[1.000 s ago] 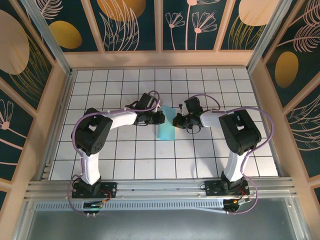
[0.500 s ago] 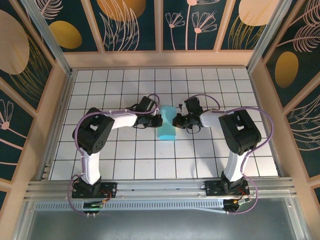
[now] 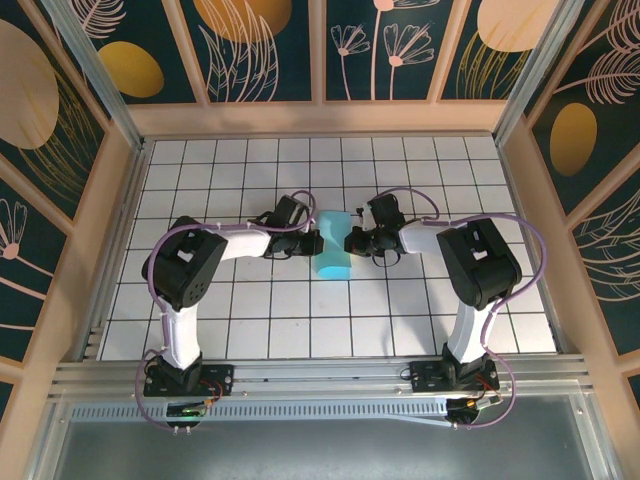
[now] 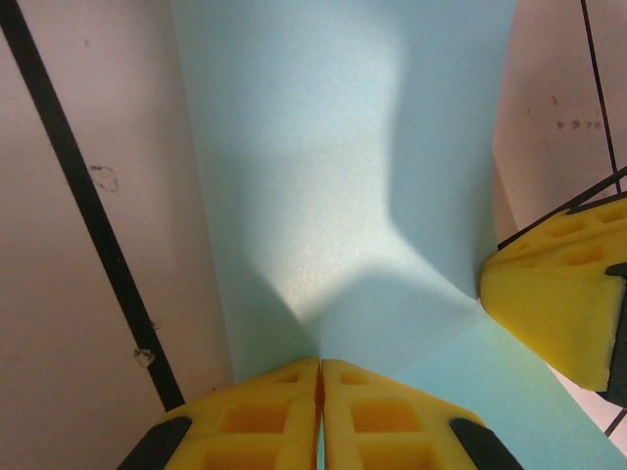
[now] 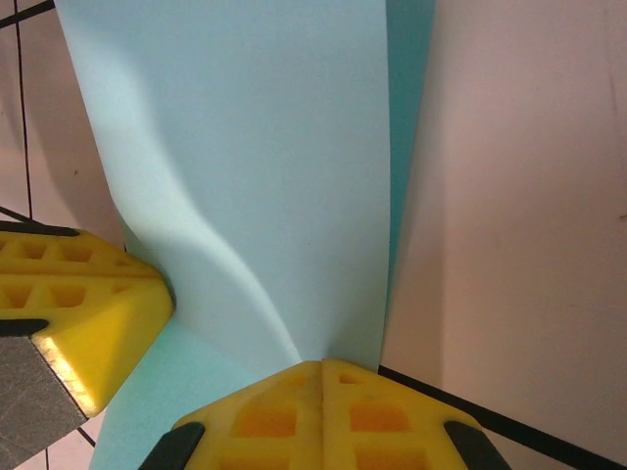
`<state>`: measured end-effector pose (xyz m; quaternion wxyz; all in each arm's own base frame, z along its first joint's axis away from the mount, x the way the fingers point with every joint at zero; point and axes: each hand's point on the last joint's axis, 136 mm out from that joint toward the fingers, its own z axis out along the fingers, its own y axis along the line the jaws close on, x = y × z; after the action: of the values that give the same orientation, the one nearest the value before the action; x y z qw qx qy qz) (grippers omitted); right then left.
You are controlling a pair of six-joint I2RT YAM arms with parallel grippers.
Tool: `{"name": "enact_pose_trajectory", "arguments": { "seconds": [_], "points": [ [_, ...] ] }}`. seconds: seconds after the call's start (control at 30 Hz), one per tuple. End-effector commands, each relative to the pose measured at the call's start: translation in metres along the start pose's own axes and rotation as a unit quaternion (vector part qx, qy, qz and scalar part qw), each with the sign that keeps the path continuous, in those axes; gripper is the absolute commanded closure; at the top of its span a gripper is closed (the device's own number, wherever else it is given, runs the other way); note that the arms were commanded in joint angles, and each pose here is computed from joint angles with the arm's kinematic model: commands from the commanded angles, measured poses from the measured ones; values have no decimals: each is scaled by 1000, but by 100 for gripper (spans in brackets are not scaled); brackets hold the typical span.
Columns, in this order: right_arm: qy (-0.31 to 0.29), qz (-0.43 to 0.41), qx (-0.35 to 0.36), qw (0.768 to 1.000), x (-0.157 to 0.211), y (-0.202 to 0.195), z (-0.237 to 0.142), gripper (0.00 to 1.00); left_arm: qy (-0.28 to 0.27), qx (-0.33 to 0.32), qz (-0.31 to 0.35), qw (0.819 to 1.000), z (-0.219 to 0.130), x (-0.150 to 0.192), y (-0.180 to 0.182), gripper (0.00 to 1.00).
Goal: Fold a paper plane with a square sheet of paper (fold left side to right side)
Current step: First fold the square sheet of paper in half at the center of the table.
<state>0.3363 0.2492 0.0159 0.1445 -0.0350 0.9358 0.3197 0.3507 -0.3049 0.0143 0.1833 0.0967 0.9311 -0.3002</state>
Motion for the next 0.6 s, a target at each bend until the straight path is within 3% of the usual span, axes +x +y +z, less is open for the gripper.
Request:
{"name": "enact_pose_trajectory", "arguments": {
  "seconds": [0.0,0.33,0.57],
  "points": [
    [60,28,95,993,42,-51,13,100,13,-36,-15,999,-8,13,28,90],
    [61,27,93,993,42,-50,13,100,-6,-31,-13,999,-25,4,30,90],
    [57,26,90,994,40,-48,12,100,-26,37,5,999,-41,-11,-6,92]
  ]
}}
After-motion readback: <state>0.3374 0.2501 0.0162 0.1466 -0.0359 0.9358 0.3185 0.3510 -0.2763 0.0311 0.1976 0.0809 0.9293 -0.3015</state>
